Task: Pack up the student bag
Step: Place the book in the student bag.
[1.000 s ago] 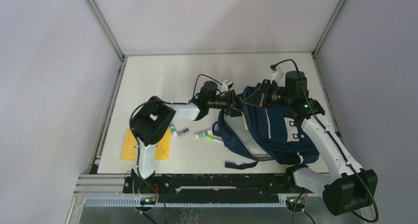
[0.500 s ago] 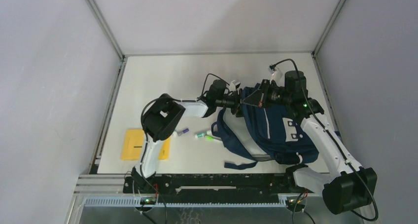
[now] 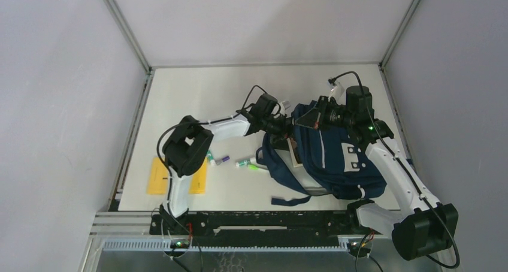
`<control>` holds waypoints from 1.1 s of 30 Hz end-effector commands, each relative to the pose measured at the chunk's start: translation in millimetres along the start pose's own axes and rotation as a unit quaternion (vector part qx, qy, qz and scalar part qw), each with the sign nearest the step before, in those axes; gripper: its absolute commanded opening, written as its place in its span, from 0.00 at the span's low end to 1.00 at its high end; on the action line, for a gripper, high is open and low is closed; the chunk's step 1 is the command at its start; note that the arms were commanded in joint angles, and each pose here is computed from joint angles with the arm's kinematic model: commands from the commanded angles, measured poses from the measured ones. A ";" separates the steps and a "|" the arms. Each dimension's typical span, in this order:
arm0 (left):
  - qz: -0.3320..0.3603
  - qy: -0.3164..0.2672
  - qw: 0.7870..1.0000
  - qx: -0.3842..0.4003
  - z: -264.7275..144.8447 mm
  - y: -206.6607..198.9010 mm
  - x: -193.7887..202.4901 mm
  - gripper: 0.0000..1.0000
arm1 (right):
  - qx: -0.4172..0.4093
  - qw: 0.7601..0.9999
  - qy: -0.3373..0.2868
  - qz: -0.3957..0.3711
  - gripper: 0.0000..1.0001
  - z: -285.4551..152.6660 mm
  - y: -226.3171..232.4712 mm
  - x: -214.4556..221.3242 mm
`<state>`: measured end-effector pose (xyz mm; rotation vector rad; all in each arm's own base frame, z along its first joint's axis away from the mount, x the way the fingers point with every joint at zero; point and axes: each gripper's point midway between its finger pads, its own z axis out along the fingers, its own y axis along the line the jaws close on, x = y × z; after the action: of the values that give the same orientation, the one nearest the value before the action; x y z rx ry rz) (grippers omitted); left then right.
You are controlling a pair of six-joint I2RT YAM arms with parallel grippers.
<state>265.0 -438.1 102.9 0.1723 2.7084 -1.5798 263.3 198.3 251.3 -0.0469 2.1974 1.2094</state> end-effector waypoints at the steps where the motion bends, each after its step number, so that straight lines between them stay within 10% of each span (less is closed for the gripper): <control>1: 0.099 -0.037 0.994 -0.002 -42.3 -51.0 -9.0 1.00 | -0.024 0.999 -0.038 -0.031 0.00 -4.8 19.6 -20.7; 21: 0.239 -0.090 0.962 -0.100 -109.7 -58.1 -12.7 0.97 | 0.006 0.999 -0.048 -0.021 0.00 -2.5 7.0 -24.5; 33: 0.184 -0.161 0.954 -0.174 -188.8 -8.9 3.7 0.94 | 0.048 0.998 -0.038 -0.023 0.00 6.9 -16.4 -17.7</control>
<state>262.7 -334.8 194.0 0.5094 2.4983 -1.0724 274.1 192.2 245.9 0.0114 2.2004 1.1407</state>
